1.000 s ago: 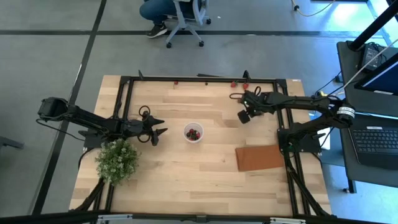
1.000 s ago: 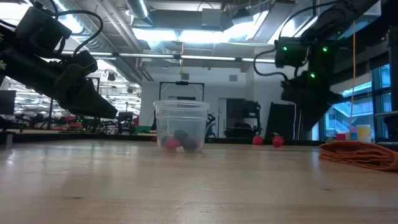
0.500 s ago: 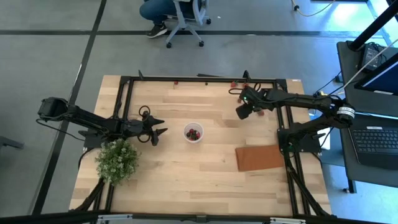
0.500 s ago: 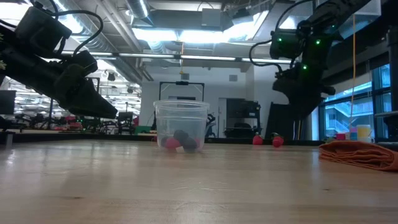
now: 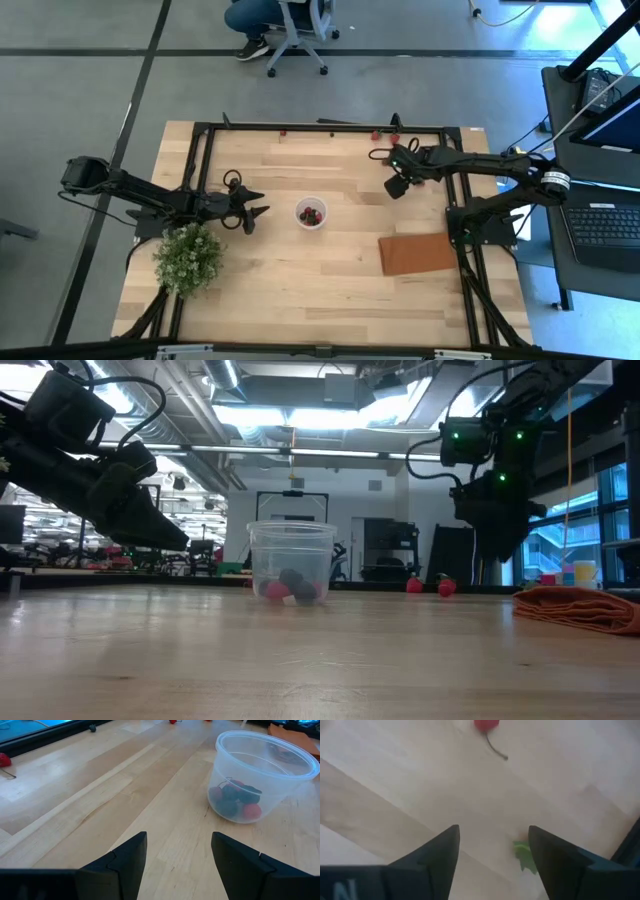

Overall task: Pick and placing Produce into tupperware
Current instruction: Put the bottom strawberry into the bin

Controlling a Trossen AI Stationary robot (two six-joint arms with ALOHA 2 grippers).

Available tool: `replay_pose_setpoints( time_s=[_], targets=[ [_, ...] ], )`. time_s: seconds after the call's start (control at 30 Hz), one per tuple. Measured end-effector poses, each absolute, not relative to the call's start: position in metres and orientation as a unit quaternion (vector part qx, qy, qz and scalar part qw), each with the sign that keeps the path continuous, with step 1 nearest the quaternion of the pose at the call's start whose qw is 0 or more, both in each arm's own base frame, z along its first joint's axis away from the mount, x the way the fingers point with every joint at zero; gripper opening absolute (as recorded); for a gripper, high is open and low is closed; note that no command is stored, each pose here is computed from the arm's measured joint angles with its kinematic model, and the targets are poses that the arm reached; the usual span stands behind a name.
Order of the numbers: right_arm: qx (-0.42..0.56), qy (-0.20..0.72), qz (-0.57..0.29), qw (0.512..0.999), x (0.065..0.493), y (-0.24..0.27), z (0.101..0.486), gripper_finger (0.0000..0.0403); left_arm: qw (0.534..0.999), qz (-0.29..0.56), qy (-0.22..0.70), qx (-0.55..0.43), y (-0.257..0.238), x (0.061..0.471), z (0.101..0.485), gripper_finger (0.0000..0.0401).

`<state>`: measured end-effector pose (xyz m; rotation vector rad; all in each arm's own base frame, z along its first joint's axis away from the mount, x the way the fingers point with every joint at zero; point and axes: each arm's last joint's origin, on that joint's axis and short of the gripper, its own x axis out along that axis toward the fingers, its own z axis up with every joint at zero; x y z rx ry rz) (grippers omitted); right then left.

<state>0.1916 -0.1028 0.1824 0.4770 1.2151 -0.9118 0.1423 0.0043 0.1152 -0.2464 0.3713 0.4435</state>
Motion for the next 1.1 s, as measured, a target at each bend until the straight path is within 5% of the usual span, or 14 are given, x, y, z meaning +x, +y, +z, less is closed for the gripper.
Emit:
replay_pose_setpoints(
  time_s=[0.33,0.93,1.1],
  targets=[
    [0.206,0.583,-0.415,0.668,0.186,-0.103,0.163,0.0203,0.951,0.218,0.182,-0.121,0.004,0.142,0.115,0.0215],
    [0.122,0.666,-0.396,0.621,0.192,-0.109,0.13,0.0198,0.949,0.22,0.18,-0.133,0.004,0.142,0.115,0.0215],
    [0.126,0.669,-0.397,0.616,0.194,-0.109,0.127,0.0165,0.949,0.22,0.18,-0.133,0.004,0.142,0.115,0.0215]
  ],
)
